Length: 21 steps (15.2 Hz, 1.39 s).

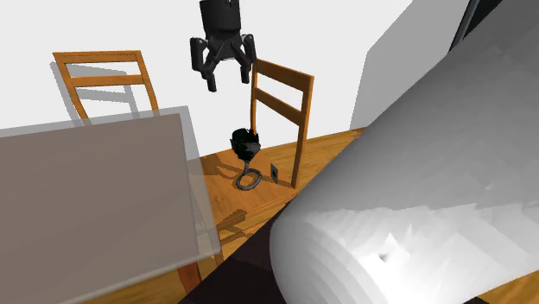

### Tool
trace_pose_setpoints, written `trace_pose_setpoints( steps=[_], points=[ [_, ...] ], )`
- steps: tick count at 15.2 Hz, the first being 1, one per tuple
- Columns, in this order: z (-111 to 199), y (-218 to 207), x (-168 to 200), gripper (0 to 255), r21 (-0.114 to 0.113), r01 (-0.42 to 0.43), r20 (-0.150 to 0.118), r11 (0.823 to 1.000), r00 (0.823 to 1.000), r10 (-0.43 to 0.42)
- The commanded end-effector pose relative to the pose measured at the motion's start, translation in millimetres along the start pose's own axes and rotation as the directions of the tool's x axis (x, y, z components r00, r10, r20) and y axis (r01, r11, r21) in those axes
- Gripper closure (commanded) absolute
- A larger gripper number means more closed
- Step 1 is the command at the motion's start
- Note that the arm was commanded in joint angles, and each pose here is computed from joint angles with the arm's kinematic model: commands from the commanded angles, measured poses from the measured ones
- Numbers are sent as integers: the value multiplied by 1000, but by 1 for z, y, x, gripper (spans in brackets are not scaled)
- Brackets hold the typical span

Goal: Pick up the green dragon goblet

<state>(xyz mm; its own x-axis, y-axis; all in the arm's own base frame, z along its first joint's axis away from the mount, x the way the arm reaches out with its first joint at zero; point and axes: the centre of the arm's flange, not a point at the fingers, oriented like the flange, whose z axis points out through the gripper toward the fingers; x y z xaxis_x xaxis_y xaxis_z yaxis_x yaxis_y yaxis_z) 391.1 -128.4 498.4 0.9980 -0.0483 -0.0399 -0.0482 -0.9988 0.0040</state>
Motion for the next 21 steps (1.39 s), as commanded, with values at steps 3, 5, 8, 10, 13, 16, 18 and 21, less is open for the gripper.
trace_pose_setpoints(
  steps=[3,5,8,10,13,16,18,21],
  points=[
    [32,34,26,0,12,-10,-7,1000,1000,10],
    [48,51,39,0,18,-15,-10,1000,1000,15],
    [71,77,59,0,28,-22,-14,999,1000,23],
    [87,94,73,0,34,-27,-16,999,999,28],
    [111,120,92,0,44,-35,-20,998,999,36],
    [135,145,112,0,53,-42,-24,998,999,44],
    [151,162,125,0,60,-47,-26,997,998,49],
    [175,188,144,0,69,-55,-30,996,998,57]
  ],
)
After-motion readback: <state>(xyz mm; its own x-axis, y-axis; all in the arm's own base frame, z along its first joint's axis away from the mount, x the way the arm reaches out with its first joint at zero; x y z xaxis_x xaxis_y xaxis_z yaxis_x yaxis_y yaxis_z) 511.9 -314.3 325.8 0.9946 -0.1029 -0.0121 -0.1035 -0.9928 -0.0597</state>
